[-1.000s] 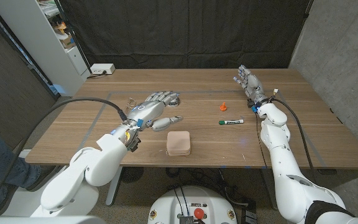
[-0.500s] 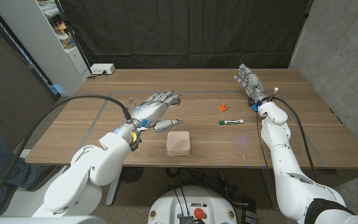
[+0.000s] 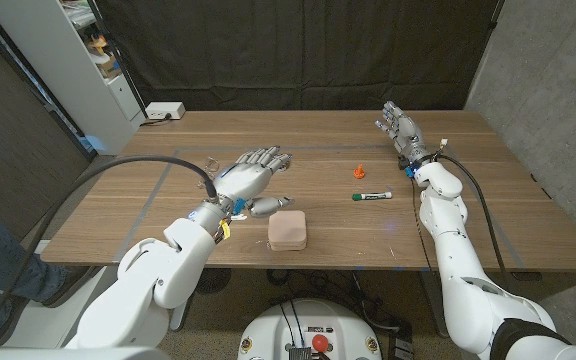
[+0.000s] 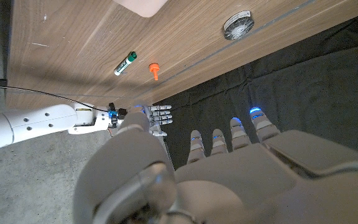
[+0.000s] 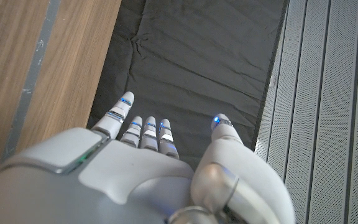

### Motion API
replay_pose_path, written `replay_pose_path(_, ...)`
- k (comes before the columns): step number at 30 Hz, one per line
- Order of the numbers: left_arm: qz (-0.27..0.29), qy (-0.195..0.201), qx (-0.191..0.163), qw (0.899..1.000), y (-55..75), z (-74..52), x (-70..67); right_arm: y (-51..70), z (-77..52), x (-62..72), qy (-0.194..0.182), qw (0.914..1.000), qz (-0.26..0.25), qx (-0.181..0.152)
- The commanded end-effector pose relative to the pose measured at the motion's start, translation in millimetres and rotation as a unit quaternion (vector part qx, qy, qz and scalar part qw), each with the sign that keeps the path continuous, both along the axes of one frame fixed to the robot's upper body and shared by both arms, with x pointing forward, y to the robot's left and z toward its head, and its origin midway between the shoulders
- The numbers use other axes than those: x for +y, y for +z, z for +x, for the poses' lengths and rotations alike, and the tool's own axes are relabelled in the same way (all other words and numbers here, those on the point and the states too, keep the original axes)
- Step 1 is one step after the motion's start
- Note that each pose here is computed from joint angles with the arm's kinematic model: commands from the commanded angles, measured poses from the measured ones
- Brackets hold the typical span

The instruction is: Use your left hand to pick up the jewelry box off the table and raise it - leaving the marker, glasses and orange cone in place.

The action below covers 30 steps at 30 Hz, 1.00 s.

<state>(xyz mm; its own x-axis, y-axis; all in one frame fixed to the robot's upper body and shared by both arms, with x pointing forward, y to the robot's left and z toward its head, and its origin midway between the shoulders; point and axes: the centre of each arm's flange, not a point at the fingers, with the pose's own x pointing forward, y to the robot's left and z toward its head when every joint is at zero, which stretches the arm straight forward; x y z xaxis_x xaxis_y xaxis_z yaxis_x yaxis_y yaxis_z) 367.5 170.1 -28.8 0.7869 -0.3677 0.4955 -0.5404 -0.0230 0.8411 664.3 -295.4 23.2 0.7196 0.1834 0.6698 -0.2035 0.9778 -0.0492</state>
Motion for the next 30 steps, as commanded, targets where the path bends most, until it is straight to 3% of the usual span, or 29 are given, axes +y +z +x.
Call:
replay_pose_path(1, 0.03, 0.028, -0.034, 0.999, -4.3, -8.0, -7.7, 1.8, 1.7, 2.1, 0.002, 1.0, -0.001, 0.001)
replay_pose_path(14, 0.032, 0.067, -0.012, 0.997, -5.1, -1.3, -12.0, -1.2, 4.1, 0.1, -0.001, 1.0, -0.003, 0.004)
replay_pose_path(30, 0.028, 0.073, 0.02, 0.997, -6.7, 8.2, -18.4, -0.2, 4.1, -0.4, 0.0, 1.0, -0.001, 0.005)
